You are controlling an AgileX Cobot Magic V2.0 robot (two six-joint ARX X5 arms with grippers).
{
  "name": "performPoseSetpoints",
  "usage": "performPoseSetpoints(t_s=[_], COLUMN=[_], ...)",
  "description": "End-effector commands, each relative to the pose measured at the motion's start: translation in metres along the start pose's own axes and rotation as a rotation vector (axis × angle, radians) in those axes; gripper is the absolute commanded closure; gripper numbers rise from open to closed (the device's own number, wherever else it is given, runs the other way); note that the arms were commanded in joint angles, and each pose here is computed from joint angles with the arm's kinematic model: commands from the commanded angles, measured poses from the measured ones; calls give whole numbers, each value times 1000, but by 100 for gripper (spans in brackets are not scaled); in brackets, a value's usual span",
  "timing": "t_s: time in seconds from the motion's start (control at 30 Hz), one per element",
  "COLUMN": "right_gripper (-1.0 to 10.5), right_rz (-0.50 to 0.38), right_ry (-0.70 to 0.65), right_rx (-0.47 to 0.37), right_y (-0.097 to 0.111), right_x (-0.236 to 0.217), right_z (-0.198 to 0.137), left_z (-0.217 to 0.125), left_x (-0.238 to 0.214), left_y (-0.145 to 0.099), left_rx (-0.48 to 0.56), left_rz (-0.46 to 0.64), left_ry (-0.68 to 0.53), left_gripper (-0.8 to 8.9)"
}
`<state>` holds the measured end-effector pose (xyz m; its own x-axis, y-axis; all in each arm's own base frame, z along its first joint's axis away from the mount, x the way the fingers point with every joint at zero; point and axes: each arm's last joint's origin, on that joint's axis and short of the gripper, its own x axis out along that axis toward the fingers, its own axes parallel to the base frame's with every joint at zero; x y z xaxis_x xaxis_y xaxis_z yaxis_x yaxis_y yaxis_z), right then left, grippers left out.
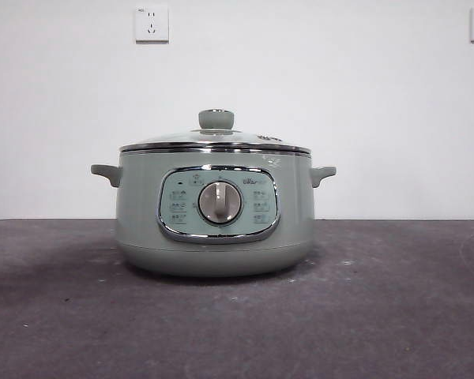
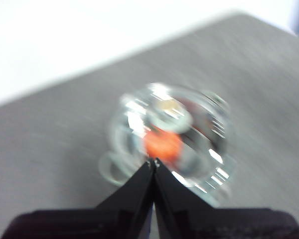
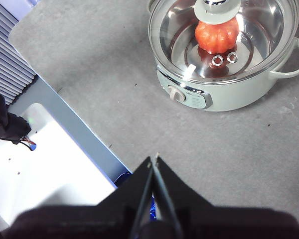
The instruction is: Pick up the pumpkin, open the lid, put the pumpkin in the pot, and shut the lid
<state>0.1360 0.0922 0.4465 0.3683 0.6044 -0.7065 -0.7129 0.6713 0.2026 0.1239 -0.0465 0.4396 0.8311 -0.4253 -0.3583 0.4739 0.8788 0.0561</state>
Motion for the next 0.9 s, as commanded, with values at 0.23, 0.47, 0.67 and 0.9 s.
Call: performPoseSetpoints(t_s=[0.23, 0.47, 0.67, 0.9], right_gripper=[946, 946, 946, 946], right_rz=[-2, -3, -2, -2], right_ry=[-3, -4, -6, -7], right_rx=[5, 4, 3, 3], right_y=[1, 1, 1, 1], right_x=[-2, -2, -3, -3], right_z=[-1, -1, -1, -2], left_z=[-51, -121, -188, -244], left_x=[-27, -4, 25, 46], left_y=[16, 19, 17, 14], left_rx=[-7, 14, -26, -56], left_rz=[303, 400, 401, 390], left_ry=[-297, -454, -413, -338], left_gripper=[817, 817, 817, 817])
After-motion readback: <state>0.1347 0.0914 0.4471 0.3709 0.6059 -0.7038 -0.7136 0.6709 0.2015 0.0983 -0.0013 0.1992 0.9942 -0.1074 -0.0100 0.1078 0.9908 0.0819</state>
